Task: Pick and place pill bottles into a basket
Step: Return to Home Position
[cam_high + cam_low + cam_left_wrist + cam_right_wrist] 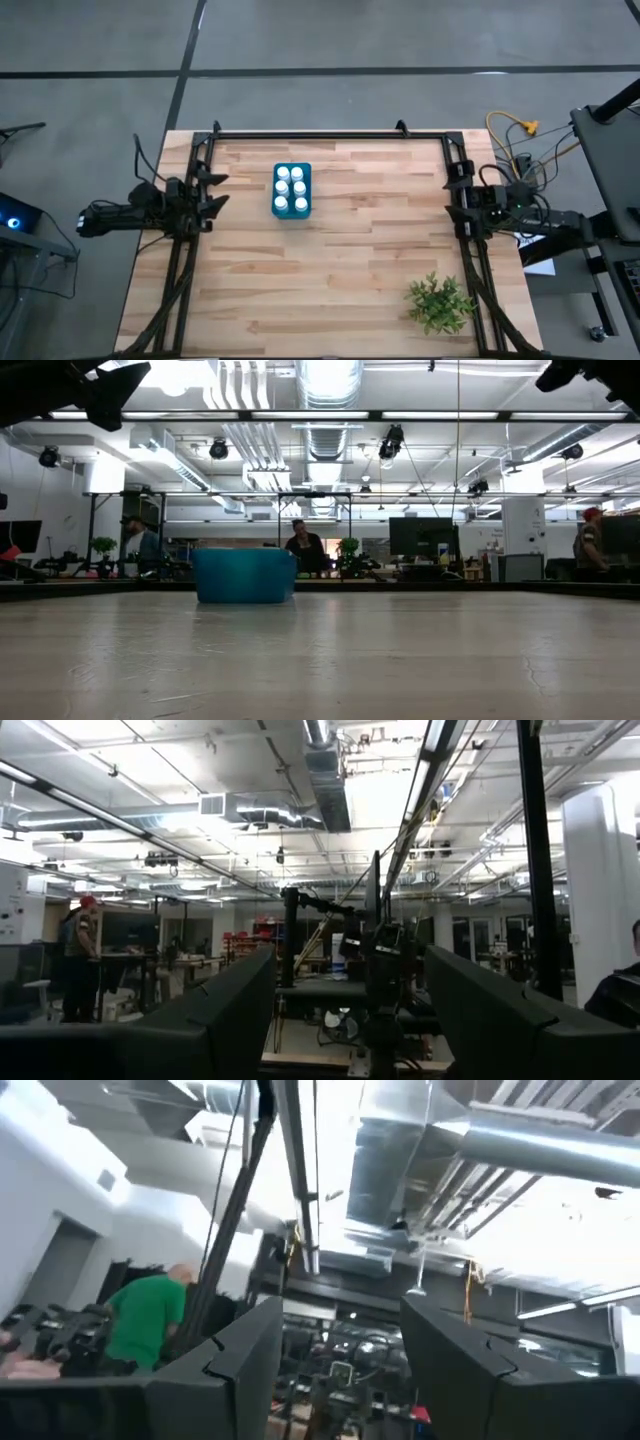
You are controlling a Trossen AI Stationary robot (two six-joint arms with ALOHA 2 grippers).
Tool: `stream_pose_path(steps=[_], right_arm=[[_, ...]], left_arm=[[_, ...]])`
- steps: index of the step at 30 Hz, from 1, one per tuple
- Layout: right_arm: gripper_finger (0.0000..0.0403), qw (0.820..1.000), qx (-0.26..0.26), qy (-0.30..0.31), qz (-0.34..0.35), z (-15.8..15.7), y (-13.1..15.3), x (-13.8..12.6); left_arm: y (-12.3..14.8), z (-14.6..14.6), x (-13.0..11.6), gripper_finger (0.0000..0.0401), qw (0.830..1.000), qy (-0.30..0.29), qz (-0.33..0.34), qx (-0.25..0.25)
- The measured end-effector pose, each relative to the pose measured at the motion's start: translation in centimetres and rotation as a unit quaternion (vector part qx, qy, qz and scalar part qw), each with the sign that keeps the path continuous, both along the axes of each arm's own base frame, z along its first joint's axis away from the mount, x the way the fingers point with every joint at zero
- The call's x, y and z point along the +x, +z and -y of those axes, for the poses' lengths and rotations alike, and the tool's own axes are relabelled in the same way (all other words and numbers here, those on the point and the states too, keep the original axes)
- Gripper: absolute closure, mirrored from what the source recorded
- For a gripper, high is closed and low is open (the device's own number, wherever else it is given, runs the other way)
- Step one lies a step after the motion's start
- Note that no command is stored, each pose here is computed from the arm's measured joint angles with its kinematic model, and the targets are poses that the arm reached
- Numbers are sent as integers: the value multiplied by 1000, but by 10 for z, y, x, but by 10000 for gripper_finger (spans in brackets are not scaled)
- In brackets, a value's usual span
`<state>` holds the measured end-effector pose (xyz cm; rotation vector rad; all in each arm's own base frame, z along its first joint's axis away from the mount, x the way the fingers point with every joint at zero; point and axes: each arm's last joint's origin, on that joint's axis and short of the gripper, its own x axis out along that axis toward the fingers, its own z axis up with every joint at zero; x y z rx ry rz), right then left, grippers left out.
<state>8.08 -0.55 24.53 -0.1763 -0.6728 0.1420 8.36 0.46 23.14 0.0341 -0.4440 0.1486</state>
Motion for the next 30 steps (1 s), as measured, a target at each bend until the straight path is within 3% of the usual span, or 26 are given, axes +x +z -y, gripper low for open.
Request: stream_pose_path(steps=[6,11,24,30], right_arm=[[209,1000,9,-3,17,-1,-15,-7],[209,1000,15,-3,-10,-1,-20,-6],[209,980,54,-92,-171,7,-49,10],[209,967,55,-96,-231,8,-61,14]], left_arm=[[-9,0,2,163,1000,1,-9,2],[-22,0,6,163,1000,2,-9,2],[-38,-1,13,163,997,7,-81,-1],[-43,-1,15,163,994,9,-111,-2]])
